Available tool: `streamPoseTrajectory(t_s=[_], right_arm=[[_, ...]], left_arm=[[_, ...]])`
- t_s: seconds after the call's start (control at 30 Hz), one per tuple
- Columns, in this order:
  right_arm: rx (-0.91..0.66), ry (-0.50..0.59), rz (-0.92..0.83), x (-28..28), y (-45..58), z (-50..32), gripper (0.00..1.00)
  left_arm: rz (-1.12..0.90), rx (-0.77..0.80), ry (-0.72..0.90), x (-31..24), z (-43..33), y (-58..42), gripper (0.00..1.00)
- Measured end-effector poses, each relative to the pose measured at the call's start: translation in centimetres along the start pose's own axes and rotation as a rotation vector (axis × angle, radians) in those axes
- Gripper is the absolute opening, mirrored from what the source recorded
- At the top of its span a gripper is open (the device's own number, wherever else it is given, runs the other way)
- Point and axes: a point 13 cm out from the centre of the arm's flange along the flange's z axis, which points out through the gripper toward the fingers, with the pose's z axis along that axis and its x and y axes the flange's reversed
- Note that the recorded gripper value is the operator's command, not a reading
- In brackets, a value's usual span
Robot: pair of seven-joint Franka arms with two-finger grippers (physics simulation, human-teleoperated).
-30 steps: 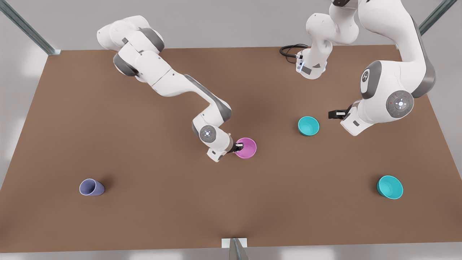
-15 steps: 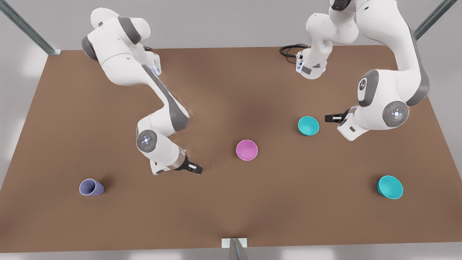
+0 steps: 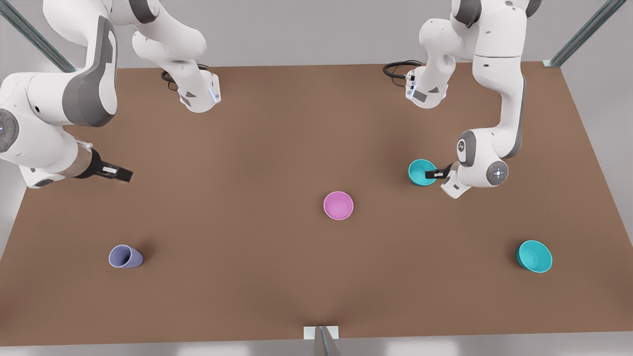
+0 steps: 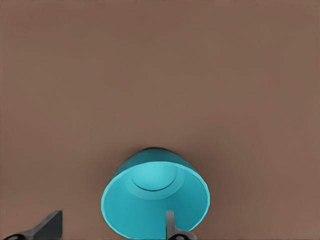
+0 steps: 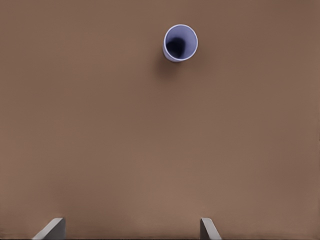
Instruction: Stack the blue bowl on the pink bowl
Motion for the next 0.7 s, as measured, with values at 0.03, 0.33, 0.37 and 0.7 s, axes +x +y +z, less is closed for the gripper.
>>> streamPoseTrajectory(t_s=[0.03, 0.33, 0.37, 0.7], right_arm=[[0.004, 0.013, -0.024, 0.2, 0.0, 0.2, 1.00], [0.016, 0.078, -0.183, 1.1, -0.3, 1.4, 1.00], [0.017, 0.083, -0.196, 1.2, -0.3, 1.4, 1.00], [0.015, 0.099, -0.292, 1.5, -0.5, 1.6, 1.00]], left_arm=[[0.012, 0.000, -0.007, 0.0, 0.6, 0.3, 1.00], [0.157, 0.007, -0.011, 0.2, 3.8, 1.3, 1.00], [0.166, 0.014, -0.011, 0.1, 4.1, 1.1, 1.00], [0.258, 0.048, -0.026, -0.5, 4.6, 0.4, 0.29]])
